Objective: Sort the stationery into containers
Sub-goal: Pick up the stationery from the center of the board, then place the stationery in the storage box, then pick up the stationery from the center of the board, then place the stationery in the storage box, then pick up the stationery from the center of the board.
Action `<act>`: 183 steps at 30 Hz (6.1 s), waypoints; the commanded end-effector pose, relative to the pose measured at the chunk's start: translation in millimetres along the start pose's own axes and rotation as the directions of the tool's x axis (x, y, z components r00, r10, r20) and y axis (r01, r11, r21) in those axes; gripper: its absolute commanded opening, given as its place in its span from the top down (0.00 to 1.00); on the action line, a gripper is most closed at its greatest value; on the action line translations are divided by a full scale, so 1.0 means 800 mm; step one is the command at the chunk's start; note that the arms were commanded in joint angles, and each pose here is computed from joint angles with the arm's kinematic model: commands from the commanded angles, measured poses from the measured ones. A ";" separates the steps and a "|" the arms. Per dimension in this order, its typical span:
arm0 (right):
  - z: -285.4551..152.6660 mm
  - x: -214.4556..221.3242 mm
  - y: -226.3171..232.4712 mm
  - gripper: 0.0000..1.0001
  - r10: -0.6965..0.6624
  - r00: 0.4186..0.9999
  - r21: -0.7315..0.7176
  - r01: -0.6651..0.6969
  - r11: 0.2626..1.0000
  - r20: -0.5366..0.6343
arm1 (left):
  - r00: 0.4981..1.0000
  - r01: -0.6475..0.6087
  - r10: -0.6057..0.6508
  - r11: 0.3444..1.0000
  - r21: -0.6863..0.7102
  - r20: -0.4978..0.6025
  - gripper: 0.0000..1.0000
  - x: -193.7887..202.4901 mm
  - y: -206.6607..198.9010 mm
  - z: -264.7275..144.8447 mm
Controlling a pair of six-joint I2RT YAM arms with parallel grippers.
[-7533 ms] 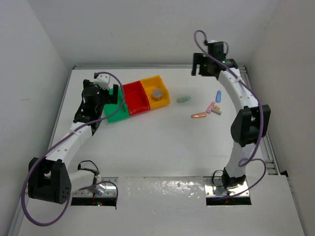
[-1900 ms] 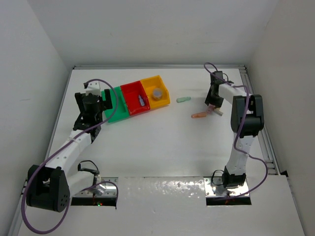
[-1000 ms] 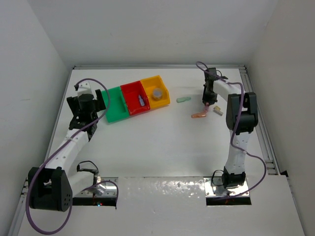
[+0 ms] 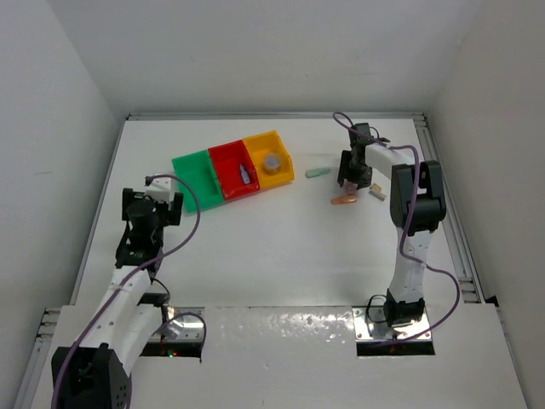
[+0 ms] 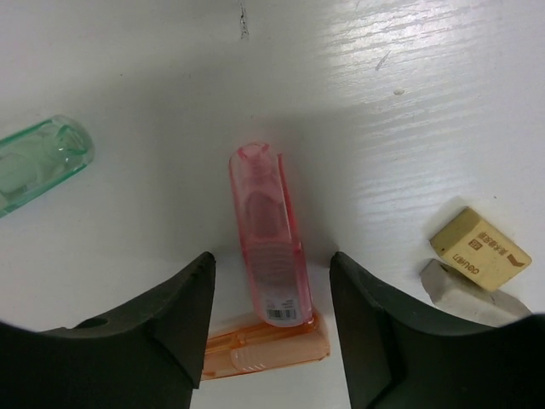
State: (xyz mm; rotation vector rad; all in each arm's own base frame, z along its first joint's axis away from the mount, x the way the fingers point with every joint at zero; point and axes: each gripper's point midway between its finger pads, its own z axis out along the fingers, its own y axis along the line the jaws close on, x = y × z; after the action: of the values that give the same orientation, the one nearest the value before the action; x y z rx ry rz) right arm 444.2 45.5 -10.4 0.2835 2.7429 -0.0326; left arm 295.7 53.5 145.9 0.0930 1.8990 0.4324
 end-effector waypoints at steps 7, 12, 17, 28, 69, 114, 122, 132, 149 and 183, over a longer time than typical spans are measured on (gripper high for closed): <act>0.020 0.020 0.001 0.69 -0.009 0.998 0.033 0.011 0.999 -0.060 | 1.000 0.030 -0.030 0.984 -0.176 0.006 0.00 -0.006 0.038 0.001; -0.003 -0.019 -0.007 1.00 -0.052 0.998 0.087 0.048 0.995 0.036 | 0.997 0.070 -0.074 0.973 -0.219 -0.010 0.00 -0.011 0.046 0.006; -0.082 -0.093 0.026 1.00 -0.141 0.962 0.067 0.128 0.989 0.235 | 0.951 0.307 -0.281 0.900 -0.310 0.127 0.06 -0.076 0.083 -0.016; -0.213 -0.118 0.362 1.00 -0.308 0.759 -0.284 0.537 0.794 0.574 | 0.954 0.252 -0.299 0.851 -0.462 -0.030 0.06 0.026 0.078 -0.006; -0.288 -0.074 0.473 0.68 -0.137 0.708 -0.442 0.567 0.695 0.693 | 0.961 0.265 -0.277 0.919 -0.291 0.001 0.04 -0.012 0.047 0.030; -0.021 0.083 0.012 1.00 -0.923 0.381 -0.295 0.889 0.351 0.051 | 0.968 0.250 -0.251 0.934 -0.256 0.028 0.04 -0.041 0.047 0.038; -0.163 -0.012 0.187 1.00 -0.577 0.622 -0.291 0.772 0.565 0.530 | 0.958 0.273 -0.288 0.907 -0.320 0.000 0.04 -0.028 0.057 0.031; -0.277 -0.085 0.432 1.00 -0.172 0.640 -0.468 0.695 0.546 0.749 | 0.971 0.098 -0.027 0.950 -0.298 0.236 0.02 -0.135 0.104 -0.030; -0.150 -0.056 0.504 1.00 -0.155 0.645 -0.398 0.623 0.674 0.748 | 0.986 0.164 -0.163 0.933 -0.321 0.028 0.02 -0.021 0.079 -0.028; -0.100 -0.130 0.112 0.42 0.625 0.600 -0.176 -0.636 0.751 0.500 | 0.980 0.196 -0.201 0.931 -0.309 0.018 0.02 -0.027 0.071 -0.007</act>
State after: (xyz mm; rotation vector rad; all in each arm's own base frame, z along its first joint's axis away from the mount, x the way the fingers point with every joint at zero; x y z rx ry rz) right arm 546.9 133.8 197.8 0.8235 1.7977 0.2275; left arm 281.2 100.8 158.8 -0.2675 1.8942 0.6270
